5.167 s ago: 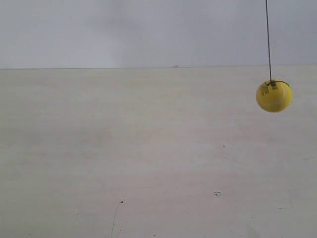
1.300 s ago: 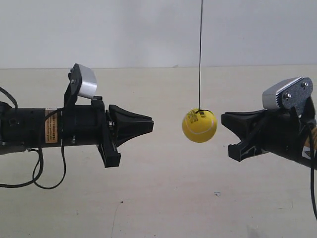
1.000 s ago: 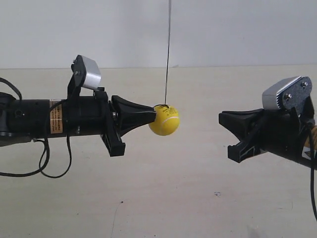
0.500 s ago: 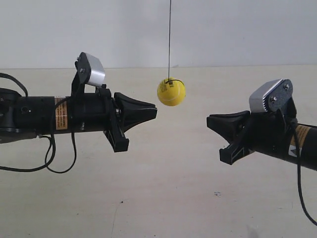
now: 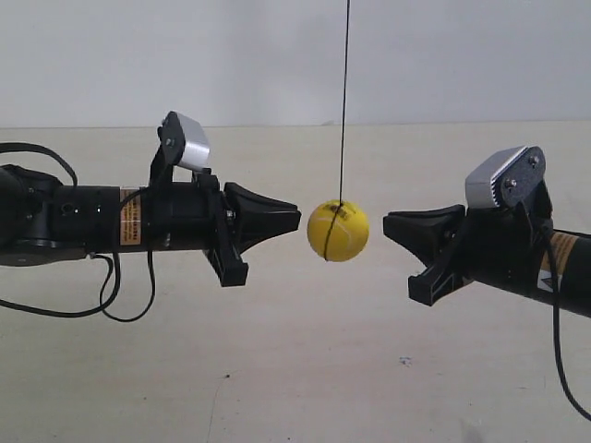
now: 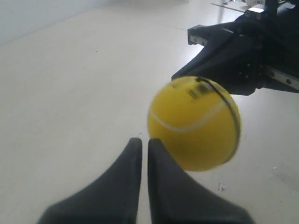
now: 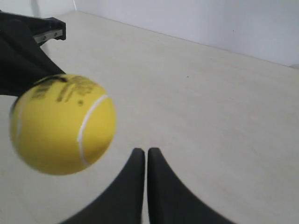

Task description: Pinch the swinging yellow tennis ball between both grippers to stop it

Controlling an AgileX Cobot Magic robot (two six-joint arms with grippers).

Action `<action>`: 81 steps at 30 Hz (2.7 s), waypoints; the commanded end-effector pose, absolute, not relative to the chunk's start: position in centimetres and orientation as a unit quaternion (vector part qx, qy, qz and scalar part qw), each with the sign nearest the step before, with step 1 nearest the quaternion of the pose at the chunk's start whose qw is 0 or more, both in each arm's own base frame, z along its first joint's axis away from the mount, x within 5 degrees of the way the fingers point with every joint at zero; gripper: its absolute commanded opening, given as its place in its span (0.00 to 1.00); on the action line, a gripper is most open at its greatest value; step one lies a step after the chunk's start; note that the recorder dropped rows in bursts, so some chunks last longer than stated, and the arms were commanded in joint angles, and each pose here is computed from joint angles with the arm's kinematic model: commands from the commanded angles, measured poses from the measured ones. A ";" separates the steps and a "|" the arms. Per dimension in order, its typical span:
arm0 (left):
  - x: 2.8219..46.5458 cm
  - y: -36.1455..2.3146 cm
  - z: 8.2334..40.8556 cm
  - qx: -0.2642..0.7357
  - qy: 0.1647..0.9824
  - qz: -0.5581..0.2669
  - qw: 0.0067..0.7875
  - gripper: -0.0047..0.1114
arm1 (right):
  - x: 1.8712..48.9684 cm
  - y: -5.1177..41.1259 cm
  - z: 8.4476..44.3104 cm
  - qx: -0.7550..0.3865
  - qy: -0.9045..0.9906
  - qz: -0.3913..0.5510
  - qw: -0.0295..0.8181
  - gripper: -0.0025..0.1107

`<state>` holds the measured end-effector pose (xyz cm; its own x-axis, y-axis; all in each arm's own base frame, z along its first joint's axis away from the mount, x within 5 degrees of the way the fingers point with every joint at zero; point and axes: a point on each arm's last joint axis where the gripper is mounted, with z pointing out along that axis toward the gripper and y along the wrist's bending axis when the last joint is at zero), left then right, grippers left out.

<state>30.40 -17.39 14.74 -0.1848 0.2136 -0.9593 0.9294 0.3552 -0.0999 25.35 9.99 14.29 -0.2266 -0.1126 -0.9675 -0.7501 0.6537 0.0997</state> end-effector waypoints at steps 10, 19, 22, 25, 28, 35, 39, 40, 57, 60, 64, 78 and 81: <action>29.4 -19.0 15.0 0.449 0.647 -0.407 0.462 0.08 | 25.0 10.4 14.7 -0.310 0.706 0.320 0.550 0.02; 29.1 -19.7 15.1 0.466 0.638 -0.408 0.458 0.08 | 24.9 10.5 14.8 -0.314 0.704 0.324 0.549 0.02; 29.1 -19.7 15.1 0.466 0.638 -0.408 0.458 0.08 | 24.9 10.5 14.8 -0.314 0.704 0.324 0.549 0.02; 29.1 -19.7 15.1 0.467 0.637 -0.408 0.458 0.08 | 24.9 10.5 14.7 -0.314 0.704 0.324 0.548 0.02; 29.1 -19.7 15.1 0.468 0.637 -0.406 0.459 0.08 | 24.9 10.5 14.7 -0.314 0.705 0.323 0.548 0.02; 29.1 -19.7 15.1 0.468 0.637 -0.406 0.459 0.08 | 25.0 10.3 14.5 -0.320 0.710 0.308 0.546 0.02; 29.3 -19.6 14.7 0.470 0.650 -0.389 0.454 0.08 | 25.3 10.1 14.3 -0.310 0.723 0.292 0.544 0.02; 29.3 -19.6 14.7 0.470 0.652 -0.386 0.453 0.08 | 25.3 10.1 14.3 -0.308 0.724 0.290 0.545 0.02; 29.8 -19.3 14.2 0.467 0.675 -0.352 0.450 0.08 | 25.7 9.7 14.1 -0.291 0.739 0.267 0.546 0.02; 29.8 -19.3 14.2 0.467 0.676 -0.350 0.450 0.08 | 25.7 9.7 14.1 -0.291 0.739 0.267 0.546 0.02; 30.0 -19.0 14.2 0.468 0.688 -0.328 0.447 0.08 | 25.7 9.7 14.1 -0.291 0.739 0.267 0.546 0.02; 30.1 -18.7 14.9 0.470 0.696 -0.303 0.451 0.08 | 25.2 10.1 14.4 -0.308 0.719 0.297 0.547 0.02; 30.1 -18.7 14.9 0.470 0.695 -0.304 0.452 0.08 | 25.2 10.2 14.5 -0.311 0.716 0.302 0.547 0.02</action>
<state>30.07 -18.55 14.38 -0.1626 0.3897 -0.9065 0.9286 0.3711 -0.0070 25.22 10.08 14.25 -0.2182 -0.1272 -0.9676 -0.7637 0.6396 0.0881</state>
